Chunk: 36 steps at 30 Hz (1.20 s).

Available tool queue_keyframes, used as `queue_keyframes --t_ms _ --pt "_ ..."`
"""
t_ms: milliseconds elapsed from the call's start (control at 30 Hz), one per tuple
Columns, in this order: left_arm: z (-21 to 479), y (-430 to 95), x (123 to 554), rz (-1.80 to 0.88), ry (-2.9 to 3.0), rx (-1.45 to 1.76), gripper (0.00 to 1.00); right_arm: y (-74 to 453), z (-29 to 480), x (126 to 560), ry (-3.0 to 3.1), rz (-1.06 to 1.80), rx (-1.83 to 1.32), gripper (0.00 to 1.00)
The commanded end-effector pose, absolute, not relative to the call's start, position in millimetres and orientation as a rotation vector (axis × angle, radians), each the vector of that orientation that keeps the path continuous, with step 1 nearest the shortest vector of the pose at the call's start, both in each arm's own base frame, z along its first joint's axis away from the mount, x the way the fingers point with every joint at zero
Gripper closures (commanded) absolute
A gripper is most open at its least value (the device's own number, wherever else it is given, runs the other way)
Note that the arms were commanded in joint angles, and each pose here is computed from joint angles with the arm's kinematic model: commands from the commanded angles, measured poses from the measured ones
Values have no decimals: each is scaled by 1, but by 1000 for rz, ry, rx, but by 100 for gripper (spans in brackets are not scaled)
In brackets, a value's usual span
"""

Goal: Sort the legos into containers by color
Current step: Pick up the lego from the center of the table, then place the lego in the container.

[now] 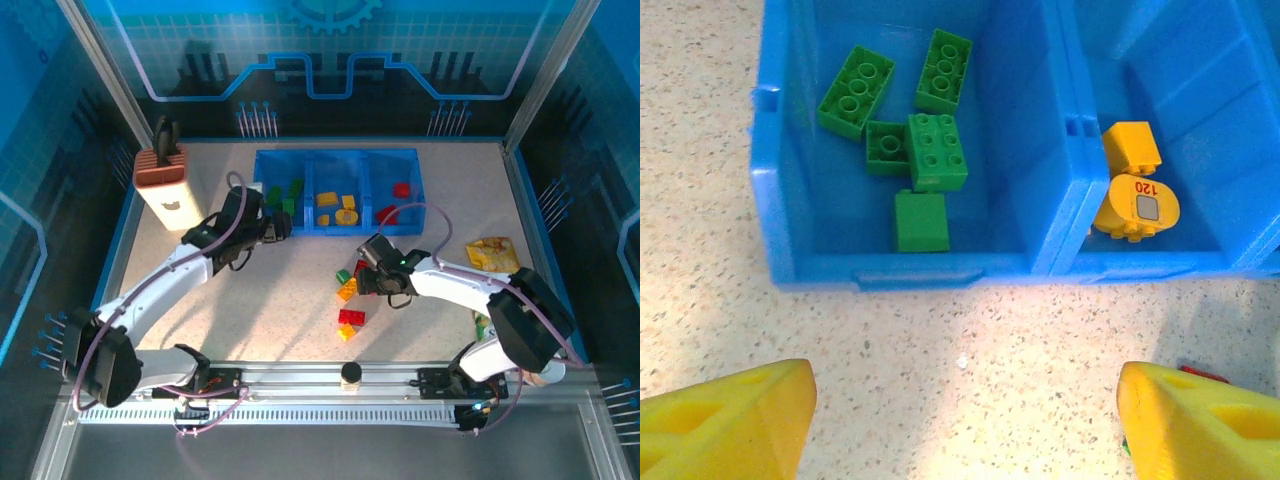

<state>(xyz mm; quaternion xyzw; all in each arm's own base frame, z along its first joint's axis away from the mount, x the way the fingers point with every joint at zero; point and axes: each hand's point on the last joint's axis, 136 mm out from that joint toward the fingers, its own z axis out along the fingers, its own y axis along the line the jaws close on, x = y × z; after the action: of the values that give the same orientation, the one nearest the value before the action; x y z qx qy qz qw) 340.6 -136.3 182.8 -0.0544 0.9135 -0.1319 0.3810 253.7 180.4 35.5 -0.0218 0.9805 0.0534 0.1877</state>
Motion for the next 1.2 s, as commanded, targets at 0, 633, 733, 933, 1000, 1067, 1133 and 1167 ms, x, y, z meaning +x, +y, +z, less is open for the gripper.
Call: queue_keyframes --t_ms 0,633,733,933,1000,1067,1133,1167 --pt "185 -128 327 -329 2314 -165 20 187 37 266 2752 173 -10 37" --pt "181 -151 300 -346 2295 29 23 157 68 255 2700 100 46 68" --pt "176 -167 290 -334 2298 126 23 149 104 265 2610 126 60 68" --pt "150 -183 268 -355 2356 174 24 124 151 299 2529 176 112 68" --pt "146 -189 259 -380 2360 191 24 116 159 313 2511 178 128 68" --pt "141 -196 250 -405 2362 214 24 112 165 329 2501 197 142 68" --pt "137 -203 241 -429 2367 241 24 108 167 347 2501 207 156 68" --pt "135 -206 237 -437 2370 254 24 107 166 356 2507 202 159 68"
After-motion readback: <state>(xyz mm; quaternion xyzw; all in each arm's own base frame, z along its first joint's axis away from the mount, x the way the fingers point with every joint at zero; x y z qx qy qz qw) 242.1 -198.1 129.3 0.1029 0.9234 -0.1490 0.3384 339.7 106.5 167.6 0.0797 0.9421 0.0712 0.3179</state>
